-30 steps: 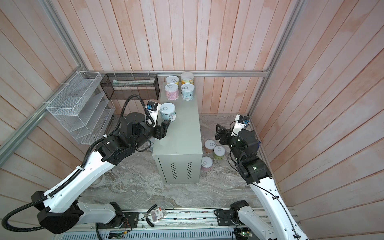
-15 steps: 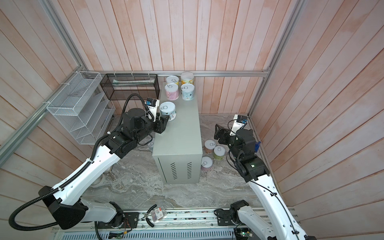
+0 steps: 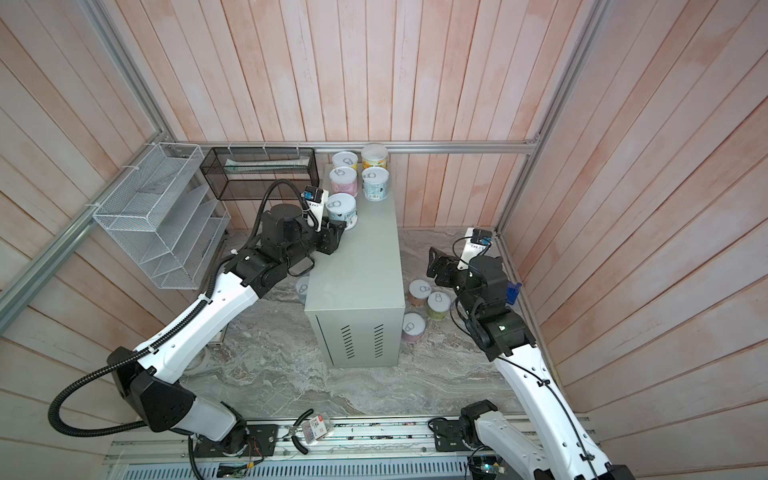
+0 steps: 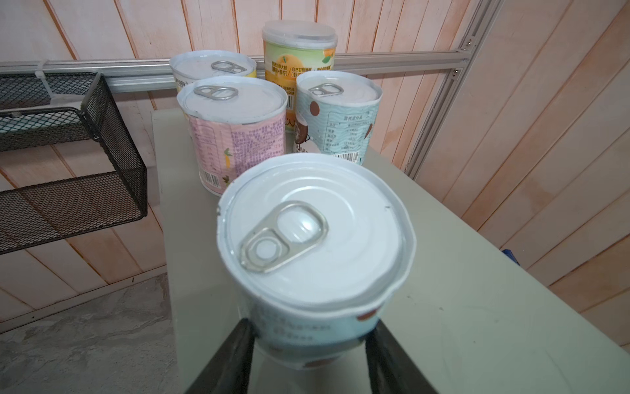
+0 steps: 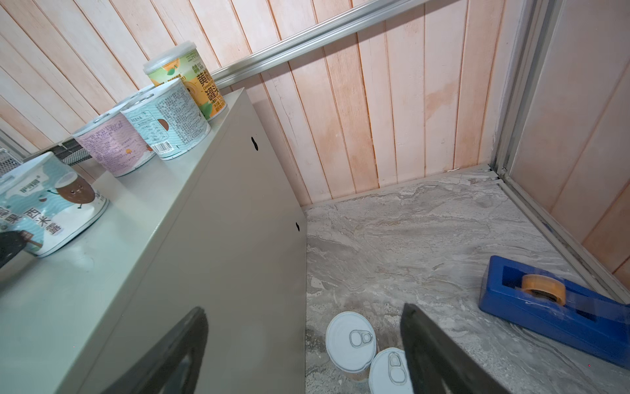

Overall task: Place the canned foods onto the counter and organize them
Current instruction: 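Lower the pale-blue can onto the cabinet top nearest the robot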

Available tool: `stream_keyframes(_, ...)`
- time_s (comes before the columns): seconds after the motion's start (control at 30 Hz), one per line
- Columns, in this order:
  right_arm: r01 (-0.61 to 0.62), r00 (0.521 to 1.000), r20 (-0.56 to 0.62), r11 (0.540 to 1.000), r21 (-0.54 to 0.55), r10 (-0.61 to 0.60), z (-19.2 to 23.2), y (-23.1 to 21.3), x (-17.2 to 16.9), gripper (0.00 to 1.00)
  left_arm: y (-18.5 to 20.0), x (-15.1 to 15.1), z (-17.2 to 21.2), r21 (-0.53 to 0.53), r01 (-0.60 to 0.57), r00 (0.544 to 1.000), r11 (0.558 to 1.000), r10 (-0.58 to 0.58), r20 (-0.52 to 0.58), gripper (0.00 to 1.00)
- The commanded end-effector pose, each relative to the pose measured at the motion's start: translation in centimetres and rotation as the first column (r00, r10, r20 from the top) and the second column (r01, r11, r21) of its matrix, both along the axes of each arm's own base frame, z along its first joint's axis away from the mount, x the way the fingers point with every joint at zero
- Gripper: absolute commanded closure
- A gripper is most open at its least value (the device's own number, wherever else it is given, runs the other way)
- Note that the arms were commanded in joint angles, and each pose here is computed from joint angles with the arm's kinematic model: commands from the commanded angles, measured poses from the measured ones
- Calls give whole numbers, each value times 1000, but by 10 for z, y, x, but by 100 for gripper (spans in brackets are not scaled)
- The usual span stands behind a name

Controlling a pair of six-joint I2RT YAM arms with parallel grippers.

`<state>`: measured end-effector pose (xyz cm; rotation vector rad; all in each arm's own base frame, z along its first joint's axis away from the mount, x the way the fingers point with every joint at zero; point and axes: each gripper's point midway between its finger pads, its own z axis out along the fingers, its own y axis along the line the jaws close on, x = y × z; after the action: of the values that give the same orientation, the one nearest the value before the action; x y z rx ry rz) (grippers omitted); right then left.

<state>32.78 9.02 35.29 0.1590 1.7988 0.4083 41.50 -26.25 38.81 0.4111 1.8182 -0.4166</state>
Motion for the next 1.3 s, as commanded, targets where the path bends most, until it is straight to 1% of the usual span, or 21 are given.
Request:
stream_keyframes(0.0,15,1000,3,1000,-2,-15,-2,-1,4,13,-2,9,12,-17,8,999,1000,-7,35,46)
stream_keyframes(0.37,21,1000,7,1000,-9,-21,-2,-1,7,13,4,26,9,-18,-18,999,1000,18,27,46)
stream_keyframes(0.67,26,1000,1,1000,-17,-26,-5,-1,9,13,10,35,3,-14,-48,999,999,49,15,46)
stream_keyframes(0.93,25,1000,-10,1000,-16,-25,-10,0,10,13,10,41,1,-12,-52,999,999,52,6,46)
stream_keyframes(1.1,26,1000,-17,1000,-16,-26,-11,-1,9,13,11,39,3,-13,-49,999,999,49,7,46)
stream_keyframes(1.27,47,998,-36,998,-42,-48,-18,-5,9,13,22,22,14,-13,-51,998,999,51,25,42)
